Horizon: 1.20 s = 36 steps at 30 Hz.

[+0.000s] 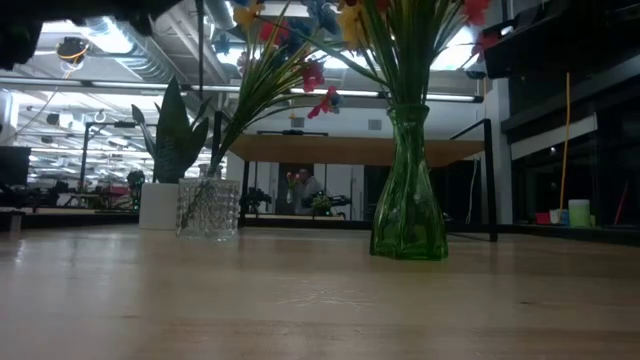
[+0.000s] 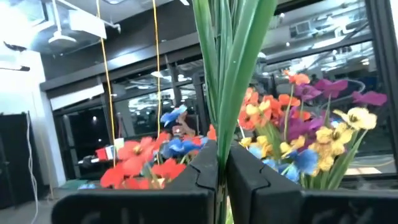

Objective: Pick and place flowers into a vace then onto a shelf
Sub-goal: Put the white flowers into the transparent vase

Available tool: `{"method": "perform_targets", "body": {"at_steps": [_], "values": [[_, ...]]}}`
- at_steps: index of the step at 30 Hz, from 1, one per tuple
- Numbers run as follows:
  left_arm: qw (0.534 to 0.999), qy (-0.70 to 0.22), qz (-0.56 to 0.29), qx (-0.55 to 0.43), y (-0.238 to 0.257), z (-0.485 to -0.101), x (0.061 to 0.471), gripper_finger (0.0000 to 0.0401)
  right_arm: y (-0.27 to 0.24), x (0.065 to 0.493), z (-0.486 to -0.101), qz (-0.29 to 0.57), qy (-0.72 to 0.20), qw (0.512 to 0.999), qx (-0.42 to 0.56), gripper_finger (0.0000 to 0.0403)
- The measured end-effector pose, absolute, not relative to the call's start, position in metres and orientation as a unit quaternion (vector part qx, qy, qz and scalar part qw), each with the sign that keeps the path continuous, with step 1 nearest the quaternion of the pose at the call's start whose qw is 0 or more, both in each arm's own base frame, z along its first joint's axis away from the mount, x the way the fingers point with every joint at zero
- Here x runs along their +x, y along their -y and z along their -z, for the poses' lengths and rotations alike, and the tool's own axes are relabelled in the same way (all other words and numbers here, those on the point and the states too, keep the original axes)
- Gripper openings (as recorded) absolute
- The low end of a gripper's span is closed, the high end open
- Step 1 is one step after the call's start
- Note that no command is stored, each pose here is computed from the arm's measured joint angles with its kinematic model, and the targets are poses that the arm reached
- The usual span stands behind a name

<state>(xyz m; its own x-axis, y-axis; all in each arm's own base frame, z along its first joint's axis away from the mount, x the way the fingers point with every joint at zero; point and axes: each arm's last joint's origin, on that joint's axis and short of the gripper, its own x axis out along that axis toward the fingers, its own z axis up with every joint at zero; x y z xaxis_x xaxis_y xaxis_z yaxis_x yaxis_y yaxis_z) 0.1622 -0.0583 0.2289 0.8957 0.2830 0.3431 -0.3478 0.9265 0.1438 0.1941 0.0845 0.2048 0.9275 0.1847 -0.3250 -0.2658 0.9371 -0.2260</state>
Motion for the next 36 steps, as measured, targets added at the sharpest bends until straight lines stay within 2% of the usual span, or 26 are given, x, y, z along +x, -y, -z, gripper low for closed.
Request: {"method": "perform_targets", "body": {"at_steps": [7,20,36], "values": [[0.977,0.151,-0.143,0.055,0.046,-0.210,0.163,0.0007,-0.085,0.194,-0.205,-0.115,-0.151,0.972,-0.135,0.0010],[0.977,0.101,-0.176,0.062,0.034,-0.189,0.179,0.0007,-0.084,0.194,-0.205,-0.115,-0.151,0.973,-0.134,0.0010],[0.977,0.120,-0.175,0.029,0.025,-0.172,0.176,0.0007,-0.085,0.194,-0.205,-0.115,-0.150,0.973,-0.133,0.0010]]}}
